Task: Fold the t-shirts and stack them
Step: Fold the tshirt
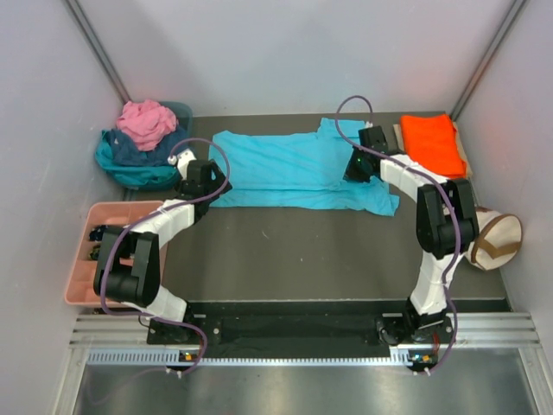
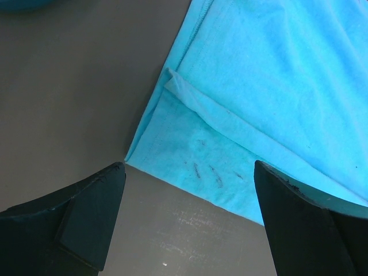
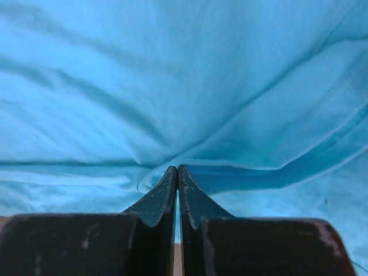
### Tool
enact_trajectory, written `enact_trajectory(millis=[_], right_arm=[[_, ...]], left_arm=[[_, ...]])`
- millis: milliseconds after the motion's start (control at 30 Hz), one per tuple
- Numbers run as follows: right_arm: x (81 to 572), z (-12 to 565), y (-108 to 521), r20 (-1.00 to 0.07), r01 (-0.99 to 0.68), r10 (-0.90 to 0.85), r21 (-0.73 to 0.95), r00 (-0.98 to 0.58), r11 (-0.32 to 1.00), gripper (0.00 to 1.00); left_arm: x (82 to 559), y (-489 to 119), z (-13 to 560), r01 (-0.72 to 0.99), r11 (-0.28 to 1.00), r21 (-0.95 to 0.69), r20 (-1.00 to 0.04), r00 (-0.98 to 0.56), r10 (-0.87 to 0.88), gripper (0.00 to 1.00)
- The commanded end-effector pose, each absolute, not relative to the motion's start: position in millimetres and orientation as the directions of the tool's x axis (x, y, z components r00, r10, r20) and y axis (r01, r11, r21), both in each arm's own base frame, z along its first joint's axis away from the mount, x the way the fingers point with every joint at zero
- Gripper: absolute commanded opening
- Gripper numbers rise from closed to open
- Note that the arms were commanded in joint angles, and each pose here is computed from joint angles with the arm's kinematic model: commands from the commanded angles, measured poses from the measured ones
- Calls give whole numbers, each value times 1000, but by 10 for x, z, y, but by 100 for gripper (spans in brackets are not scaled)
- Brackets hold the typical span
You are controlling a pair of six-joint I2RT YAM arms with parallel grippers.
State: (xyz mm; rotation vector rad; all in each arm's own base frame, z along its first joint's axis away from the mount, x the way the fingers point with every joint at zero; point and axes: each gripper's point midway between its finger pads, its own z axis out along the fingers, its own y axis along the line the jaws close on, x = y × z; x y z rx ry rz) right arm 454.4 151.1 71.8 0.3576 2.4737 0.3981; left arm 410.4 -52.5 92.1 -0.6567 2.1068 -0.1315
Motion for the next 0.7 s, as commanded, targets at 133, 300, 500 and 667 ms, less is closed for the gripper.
enact_trajectory(millis=[133, 300, 500, 667], right_arm=[[4888, 816, 1682, -547, 123, 337, 390, -767, 913, 0], [5007, 768, 1714, -555, 111, 328, 387, -765, 915, 0], [5166, 808, 1779, -567, 89, 321, 398, -759, 913, 0], [5286, 811, 1845, -574, 71, 319, 411, -754, 909, 0]], left_arm=[[4112, -507, 1078, -392, 854, -342, -758, -421, -497, 98], [4118, -506, 1103, -389, 856, -341, -761, -421, -494, 98], [4117, -509, 1109, -387, 856, -342, -761, -421, -494, 98], [4121, -512, 1121, -385, 856, -344, -761, -419, -495, 98]])
